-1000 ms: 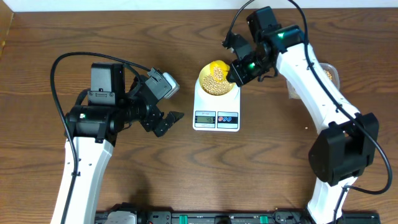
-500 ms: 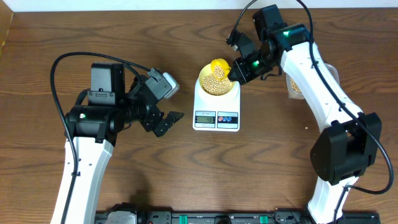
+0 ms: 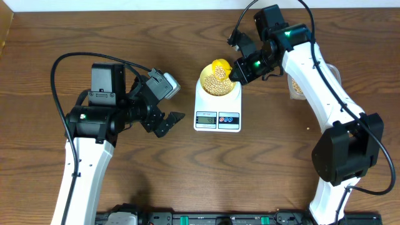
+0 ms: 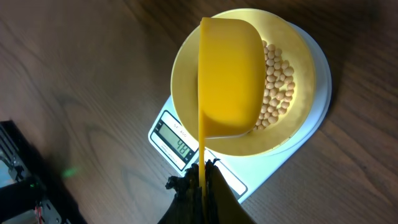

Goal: Scoop item into bowl and weigh 50g on scale
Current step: 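Tilt the scoop with the right gripper to trickle soybeans into the bowl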

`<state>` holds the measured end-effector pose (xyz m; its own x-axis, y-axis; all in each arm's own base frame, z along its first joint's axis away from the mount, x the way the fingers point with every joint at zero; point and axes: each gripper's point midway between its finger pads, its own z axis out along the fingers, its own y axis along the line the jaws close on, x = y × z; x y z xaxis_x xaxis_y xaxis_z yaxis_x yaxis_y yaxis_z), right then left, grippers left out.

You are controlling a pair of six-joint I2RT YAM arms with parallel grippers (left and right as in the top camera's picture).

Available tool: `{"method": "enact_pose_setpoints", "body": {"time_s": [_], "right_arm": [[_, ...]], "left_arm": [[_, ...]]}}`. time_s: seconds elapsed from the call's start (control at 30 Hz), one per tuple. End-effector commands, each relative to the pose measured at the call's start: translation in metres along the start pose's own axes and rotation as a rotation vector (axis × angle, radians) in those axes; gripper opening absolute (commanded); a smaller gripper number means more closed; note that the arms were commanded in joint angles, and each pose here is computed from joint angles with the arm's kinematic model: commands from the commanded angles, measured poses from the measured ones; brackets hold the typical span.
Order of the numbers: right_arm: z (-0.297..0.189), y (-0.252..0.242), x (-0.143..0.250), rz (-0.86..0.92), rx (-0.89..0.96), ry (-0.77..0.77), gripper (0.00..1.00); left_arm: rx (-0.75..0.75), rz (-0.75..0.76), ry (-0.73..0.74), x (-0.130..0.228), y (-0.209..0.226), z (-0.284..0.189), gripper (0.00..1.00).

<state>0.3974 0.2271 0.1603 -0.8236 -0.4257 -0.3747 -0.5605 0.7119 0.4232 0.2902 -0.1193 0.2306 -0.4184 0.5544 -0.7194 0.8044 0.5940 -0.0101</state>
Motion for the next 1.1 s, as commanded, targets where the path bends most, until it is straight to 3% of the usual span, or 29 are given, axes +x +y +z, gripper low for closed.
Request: {"method": "enact_pose_setpoints", "body": {"time_s": [0.0, 1.07], "right_arm": [[-0.0136, 0.0101, -0.0108, -0.013, -0.014, -0.045, 0.01], [-0.0081, 0.0015, -0.0078, -0.056, 0.099, -0.016, 0.01]], "left_arm": [[-0.003, -0.007, -0.015, -0.0052, 0.0013, -0.0034, 0.99], [-0.003, -0.007, -0.015, -0.0052, 0.0013, -0.0034, 0.99]]}}
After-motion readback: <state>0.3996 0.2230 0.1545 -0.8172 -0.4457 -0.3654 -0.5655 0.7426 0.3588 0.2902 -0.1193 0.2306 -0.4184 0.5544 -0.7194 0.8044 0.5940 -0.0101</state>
